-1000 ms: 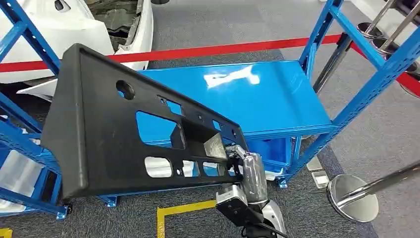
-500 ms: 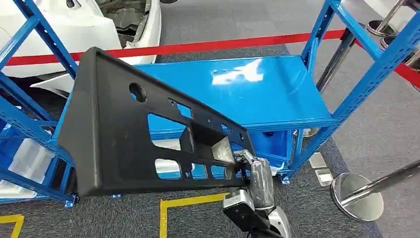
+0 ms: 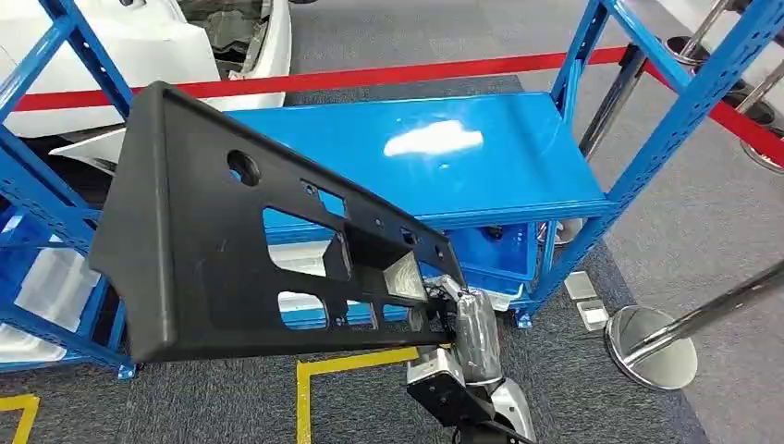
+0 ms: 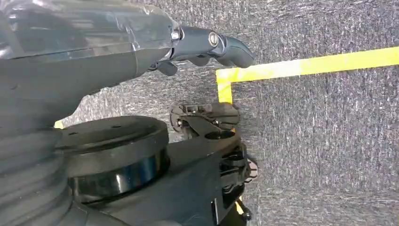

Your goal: Take the parts from the cabinet and place them on the table.

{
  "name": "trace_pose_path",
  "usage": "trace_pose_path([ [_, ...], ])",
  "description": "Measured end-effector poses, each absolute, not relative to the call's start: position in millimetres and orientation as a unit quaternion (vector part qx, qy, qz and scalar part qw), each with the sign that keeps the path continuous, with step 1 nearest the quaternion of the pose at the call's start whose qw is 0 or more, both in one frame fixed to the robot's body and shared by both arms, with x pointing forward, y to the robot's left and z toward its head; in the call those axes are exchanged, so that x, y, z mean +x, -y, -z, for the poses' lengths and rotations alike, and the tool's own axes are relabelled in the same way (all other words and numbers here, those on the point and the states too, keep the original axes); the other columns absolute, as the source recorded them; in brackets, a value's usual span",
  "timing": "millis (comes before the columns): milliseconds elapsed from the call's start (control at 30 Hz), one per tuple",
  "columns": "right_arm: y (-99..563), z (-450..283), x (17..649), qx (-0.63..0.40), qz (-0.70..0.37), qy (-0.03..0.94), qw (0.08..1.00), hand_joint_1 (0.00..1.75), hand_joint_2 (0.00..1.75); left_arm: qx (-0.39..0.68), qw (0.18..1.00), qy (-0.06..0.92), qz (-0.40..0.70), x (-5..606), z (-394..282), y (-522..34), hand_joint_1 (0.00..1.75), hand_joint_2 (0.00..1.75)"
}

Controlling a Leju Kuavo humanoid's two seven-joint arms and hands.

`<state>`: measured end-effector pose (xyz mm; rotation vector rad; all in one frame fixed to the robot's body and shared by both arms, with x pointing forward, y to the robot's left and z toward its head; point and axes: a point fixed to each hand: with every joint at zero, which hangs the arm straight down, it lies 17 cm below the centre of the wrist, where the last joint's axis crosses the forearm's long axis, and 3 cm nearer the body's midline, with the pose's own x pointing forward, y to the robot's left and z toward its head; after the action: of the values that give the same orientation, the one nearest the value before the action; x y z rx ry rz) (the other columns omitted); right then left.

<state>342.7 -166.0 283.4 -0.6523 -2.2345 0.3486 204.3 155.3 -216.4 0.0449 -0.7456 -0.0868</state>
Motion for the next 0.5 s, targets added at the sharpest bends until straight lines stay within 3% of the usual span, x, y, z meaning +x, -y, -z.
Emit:
trace_pose_path([
  [500, 165.0, -288.8, 344.4, -0.261, -0.139, 0.879, 0.374, 1.75, 1.75, 0.019, 0.927, 0.372, 0.041, 206.5, 214.3, -154.1, 0.0, 1.75],
])
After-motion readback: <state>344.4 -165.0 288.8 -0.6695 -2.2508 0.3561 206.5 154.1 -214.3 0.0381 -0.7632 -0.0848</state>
